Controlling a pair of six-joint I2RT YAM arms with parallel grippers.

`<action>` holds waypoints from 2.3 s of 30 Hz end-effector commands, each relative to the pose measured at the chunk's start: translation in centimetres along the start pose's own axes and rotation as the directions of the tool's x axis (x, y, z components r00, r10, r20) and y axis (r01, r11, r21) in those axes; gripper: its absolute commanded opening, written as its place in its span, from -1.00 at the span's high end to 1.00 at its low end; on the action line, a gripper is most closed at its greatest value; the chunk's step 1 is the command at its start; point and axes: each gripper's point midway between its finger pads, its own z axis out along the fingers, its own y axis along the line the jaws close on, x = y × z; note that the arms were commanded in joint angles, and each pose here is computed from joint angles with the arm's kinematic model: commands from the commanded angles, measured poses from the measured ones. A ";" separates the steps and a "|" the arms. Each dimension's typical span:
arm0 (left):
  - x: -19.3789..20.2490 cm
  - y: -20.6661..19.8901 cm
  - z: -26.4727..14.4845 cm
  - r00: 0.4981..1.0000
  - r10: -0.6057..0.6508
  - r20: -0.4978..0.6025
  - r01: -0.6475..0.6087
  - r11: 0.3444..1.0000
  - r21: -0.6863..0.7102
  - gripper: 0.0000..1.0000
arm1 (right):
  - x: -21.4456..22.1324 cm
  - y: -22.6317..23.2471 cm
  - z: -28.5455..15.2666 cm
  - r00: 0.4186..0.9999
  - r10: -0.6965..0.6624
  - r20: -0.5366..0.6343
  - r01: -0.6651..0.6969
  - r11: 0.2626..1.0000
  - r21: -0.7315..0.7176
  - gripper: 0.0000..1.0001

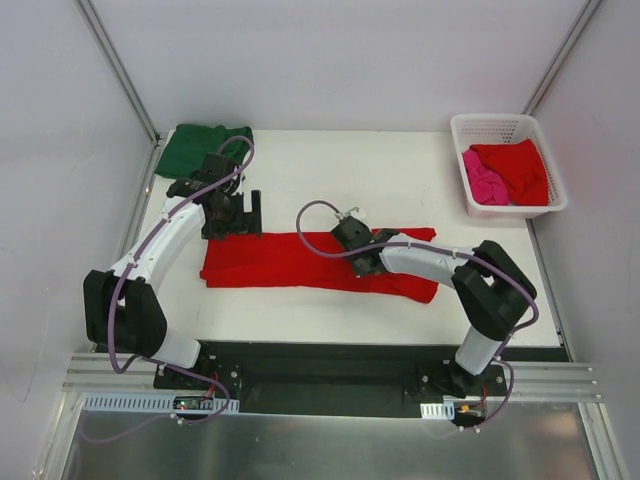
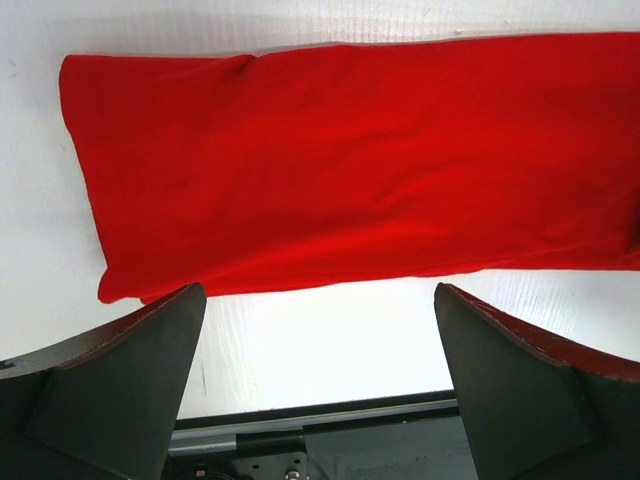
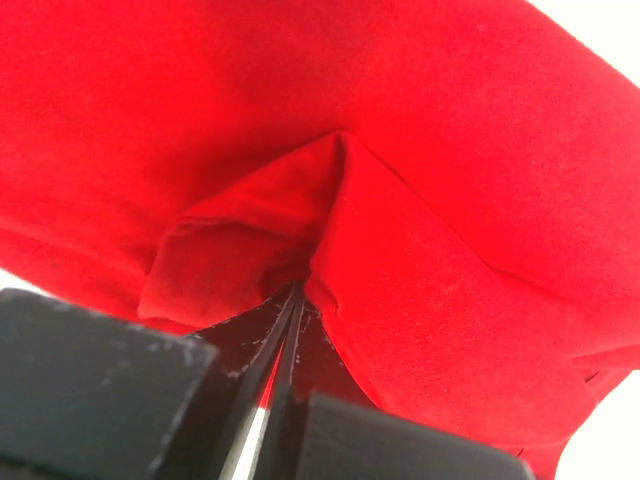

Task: Fold and stack the t-shirts
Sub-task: Fold the tshirt

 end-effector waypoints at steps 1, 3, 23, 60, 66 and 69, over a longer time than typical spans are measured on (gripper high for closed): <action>-0.7 0.3 -0.7 0.999 0.030 0.038 -0.029 0.999 -0.020 -0.98 | -2.9 -0.5 0.0 0.997 0.001 0.073 -0.005 0.999 0.050 0.99; -0.7 0.3 -0.7 0.999 0.033 0.042 -0.032 0.999 -0.022 -0.99 | -3.2 -0.8 0.0 0.997 -0.012 0.075 0.007 0.997 0.072 0.99; -0.6 0.5 -0.4 0.999 0.036 0.031 -0.035 0.999 -0.029 -0.99 | -6.0 -2.7 -1.7 0.991 -0.081 0.102 0.063 0.983 0.173 0.99; -0.2 1.0 -0.9 0.999 0.034 0.035 -0.033 0.999 -0.036 -0.99 | -10.9 -8.4 -1.6 0.979 -0.124 0.163 0.031 0.875 0.483 0.99; 0.0 0.8 -0.8 0.999 0.026 0.028 -0.025 0.999 -0.023 -0.99 | -9.1 -8.6 -3.8 0.987 -0.078 0.137 0.014 0.909 0.417 0.99; -0.1 0.8 -0.9 0.999 0.025 0.032 -0.024 0.999 -0.024 -0.99 | -8.1 -8.4 -4.3 0.989 -0.031 0.142 -0.025 0.927 0.375 0.99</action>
